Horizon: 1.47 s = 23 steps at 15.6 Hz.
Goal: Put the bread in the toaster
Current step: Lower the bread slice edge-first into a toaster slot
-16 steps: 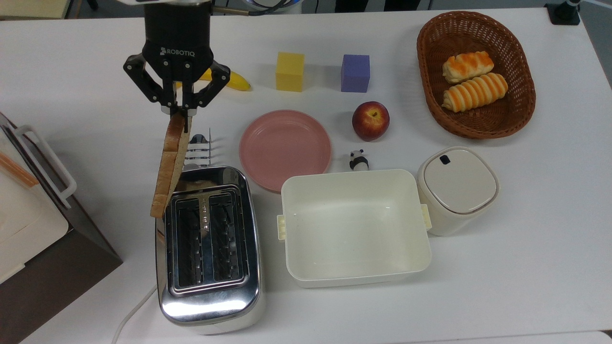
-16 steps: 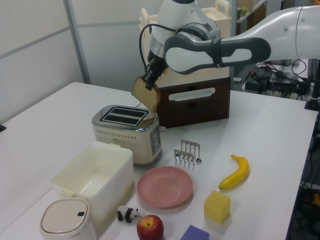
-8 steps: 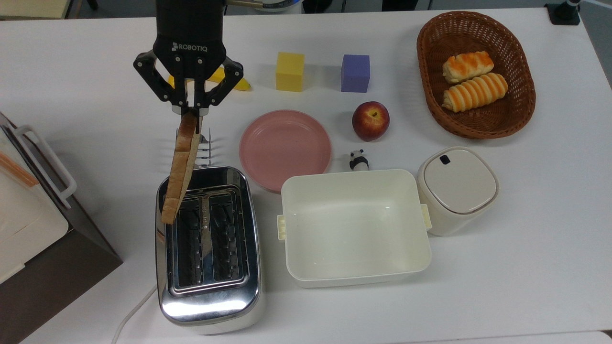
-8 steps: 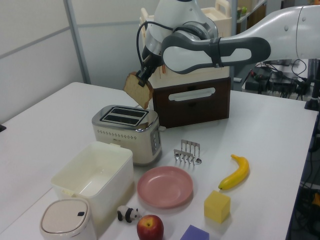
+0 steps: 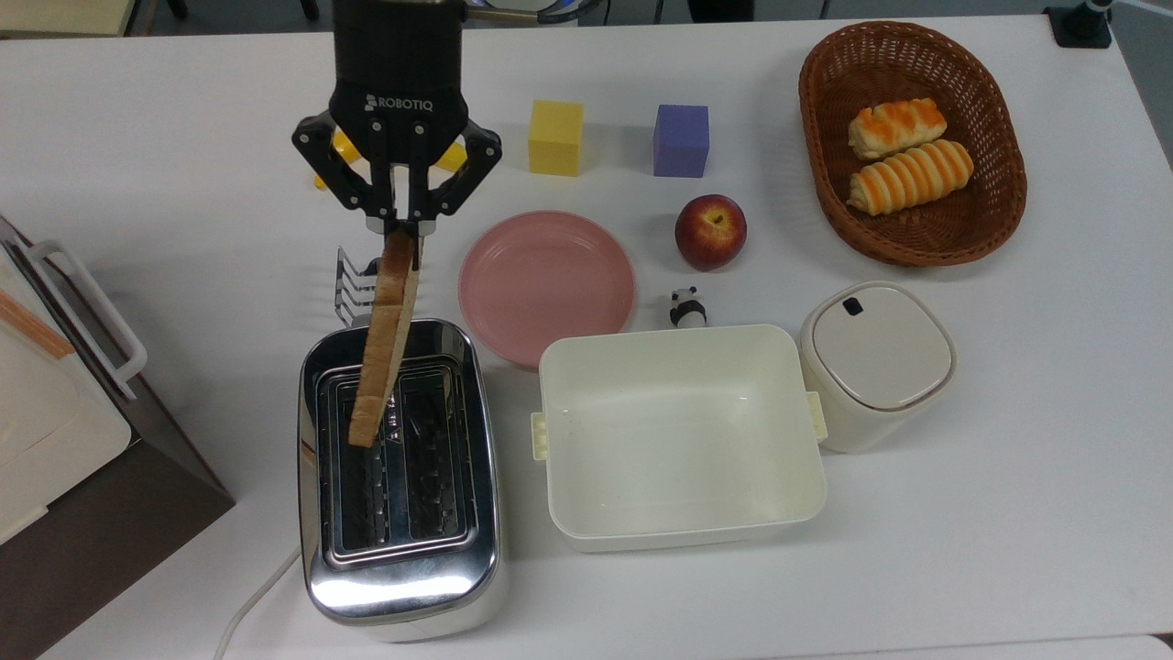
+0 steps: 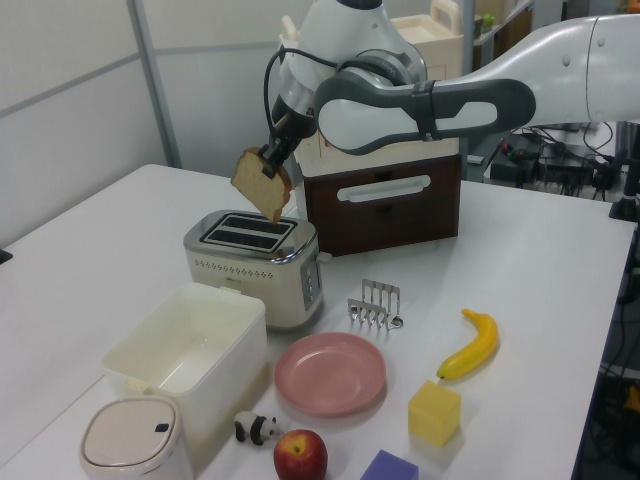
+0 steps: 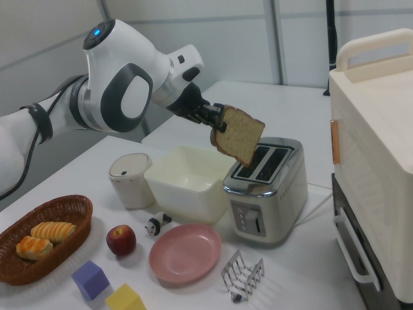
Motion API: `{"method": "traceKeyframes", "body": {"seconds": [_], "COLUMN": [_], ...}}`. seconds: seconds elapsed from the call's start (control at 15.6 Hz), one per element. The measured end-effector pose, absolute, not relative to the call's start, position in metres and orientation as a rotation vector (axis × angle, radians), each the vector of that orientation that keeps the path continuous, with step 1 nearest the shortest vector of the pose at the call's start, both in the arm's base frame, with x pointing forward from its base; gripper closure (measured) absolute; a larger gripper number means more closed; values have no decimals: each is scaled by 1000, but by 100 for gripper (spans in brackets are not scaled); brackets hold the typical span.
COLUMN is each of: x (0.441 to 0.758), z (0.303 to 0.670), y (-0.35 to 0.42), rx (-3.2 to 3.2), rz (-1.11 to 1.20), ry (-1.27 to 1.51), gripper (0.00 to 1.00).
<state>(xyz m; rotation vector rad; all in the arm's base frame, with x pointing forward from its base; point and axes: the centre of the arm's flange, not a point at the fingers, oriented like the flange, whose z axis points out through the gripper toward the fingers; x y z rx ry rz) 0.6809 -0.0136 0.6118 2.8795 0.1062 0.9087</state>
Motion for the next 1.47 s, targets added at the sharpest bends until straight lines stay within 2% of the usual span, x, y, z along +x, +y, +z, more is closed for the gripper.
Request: {"method": "traceKeyframes", "body": {"seconds": [0.58,1.02,1.47], "x": [695,697,709], "z": [580,585,554], "y": [-7,-4,-8], "rx": [2913,2909,2910], "rz": [873,892,829], "ry": [124,129,148], "gripper": [90,90,90]}}
